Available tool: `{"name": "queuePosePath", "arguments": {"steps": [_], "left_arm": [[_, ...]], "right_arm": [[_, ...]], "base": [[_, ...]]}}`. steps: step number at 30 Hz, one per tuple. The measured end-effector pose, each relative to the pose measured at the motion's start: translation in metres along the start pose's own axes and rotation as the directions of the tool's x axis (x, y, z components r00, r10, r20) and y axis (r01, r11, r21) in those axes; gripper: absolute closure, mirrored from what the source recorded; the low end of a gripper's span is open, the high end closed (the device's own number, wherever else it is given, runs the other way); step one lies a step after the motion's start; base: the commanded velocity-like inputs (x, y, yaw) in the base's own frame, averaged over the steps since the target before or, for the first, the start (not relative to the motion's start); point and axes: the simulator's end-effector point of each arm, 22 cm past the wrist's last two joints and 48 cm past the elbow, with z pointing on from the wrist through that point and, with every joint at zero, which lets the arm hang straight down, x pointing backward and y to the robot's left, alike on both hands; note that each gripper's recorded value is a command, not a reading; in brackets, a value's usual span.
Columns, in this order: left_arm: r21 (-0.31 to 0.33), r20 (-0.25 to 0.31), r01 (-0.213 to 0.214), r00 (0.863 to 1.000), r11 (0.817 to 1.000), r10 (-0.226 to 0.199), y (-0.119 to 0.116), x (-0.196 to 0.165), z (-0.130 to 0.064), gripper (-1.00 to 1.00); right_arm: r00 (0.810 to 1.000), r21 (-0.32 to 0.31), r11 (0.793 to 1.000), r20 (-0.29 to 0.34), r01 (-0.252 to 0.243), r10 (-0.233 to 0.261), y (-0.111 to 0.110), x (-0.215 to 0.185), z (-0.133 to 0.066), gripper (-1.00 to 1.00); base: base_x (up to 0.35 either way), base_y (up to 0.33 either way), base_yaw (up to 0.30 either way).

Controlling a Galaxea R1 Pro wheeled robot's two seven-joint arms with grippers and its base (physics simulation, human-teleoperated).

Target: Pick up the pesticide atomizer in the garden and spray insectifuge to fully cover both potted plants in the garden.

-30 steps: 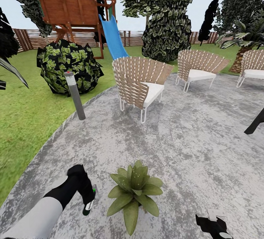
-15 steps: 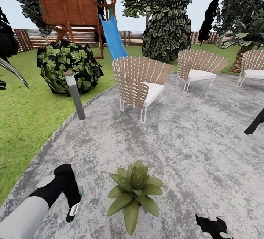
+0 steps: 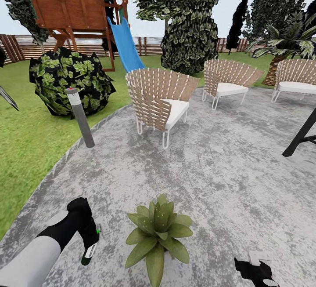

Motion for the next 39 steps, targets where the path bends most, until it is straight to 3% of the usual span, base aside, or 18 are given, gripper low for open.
{"name": "queuePosePath", "arguments": {"steps": [3, 6, 9, 12, 19, 26, 29, 36, 39], "left_arm": [[-0.011, -0.009, 0.001, 1.0, 1.0, -0.001, 0.004, 0.006, 0.0, 1.0], [-0.064, -0.029, 0.004, 1.0, 0.998, -0.006, 0.012, 0.019, 0.008, 1.0], [-0.08, -0.048, 0.0, 0.999, 0.997, -0.004, 0.002, 0.031, 0.027, 1.0], [-0.076, -0.041, -0.002, 0.999, 0.997, -0.001, -0.003, 0.029, 0.031, 1.0], [-0.052, 0.045, -0.062, 0.997, 0.997, 0.064, -0.029, -0.031, 0.029, 1.0], [-0.116, 0.079, -0.059, 0.994, 0.991, 0.069, 0.008, -0.053, -0.005, 1.0], [-0.119, 0.073, -0.058, 0.995, 0.991, 0.067, 0.01, -0.049, -0.005, 1.0], [-0.142, 0.006, -0.034, 0.999, 0.989, 0.035, 0.033, 0.002, -0.002, 1.0], [-0.145, 0.002, -0.058, 0.998, 0.988, 0.059, 0.039, 0.018, -0.001, 1.0]], "right_arm": [[1.0, 0.0, 1.0, 0.0, 0.0, 0.0, 0.0, 0.0, 0.0, -1.0], [1.0, 0.0, 1.0, 0.0, 0.0, 0.0, 0.0, 0.0, 0.0, -1.0], [1.0, 0.0, 1.0, 0.0, 0.0, 0.0, 0.0, 0.0, 0.0, -1.0], [1.0, 0.0, 1.0, 0.0, 0.0, 0.0, 0.0, 0.0, 0.0, -1.0], [1.0, 0.0, 1.0, 0.0, 0.0, 0.0, 0.0, 0.0, 0.0, -1.0], [1.0, 0.0, 1.0, 0.0, 0.0, 0.0, 0.0, 0.0, 0.0, -1.0], [1.0, 0.0, 1.0, -0.001, 0.0, 0.0, 0.0, 0.0, 0.0, -1.0], [1.0, -0.001, 1.0, 0.0, 0.0, 0.0, 0.0, 0.0, 0.0, -1.0], [1.0, -0.001, 1.0, 0.0, 0.0, 0.0, 0.0, 0.0, 0.0, -1.0]], "base": [[0.0, 0.239, 0.0], [0.0, 0.084, 0.0], [0.0, 0.012, 0.0], [0.0, 0.002, 0.0], [0.0, 0.0, 0.0], [0.0, 0.0, 0.0], [0.0, 0.0, 0.0], [0.0, 0.0, 0.0], [0.0, 0.0, 0.0]]}}
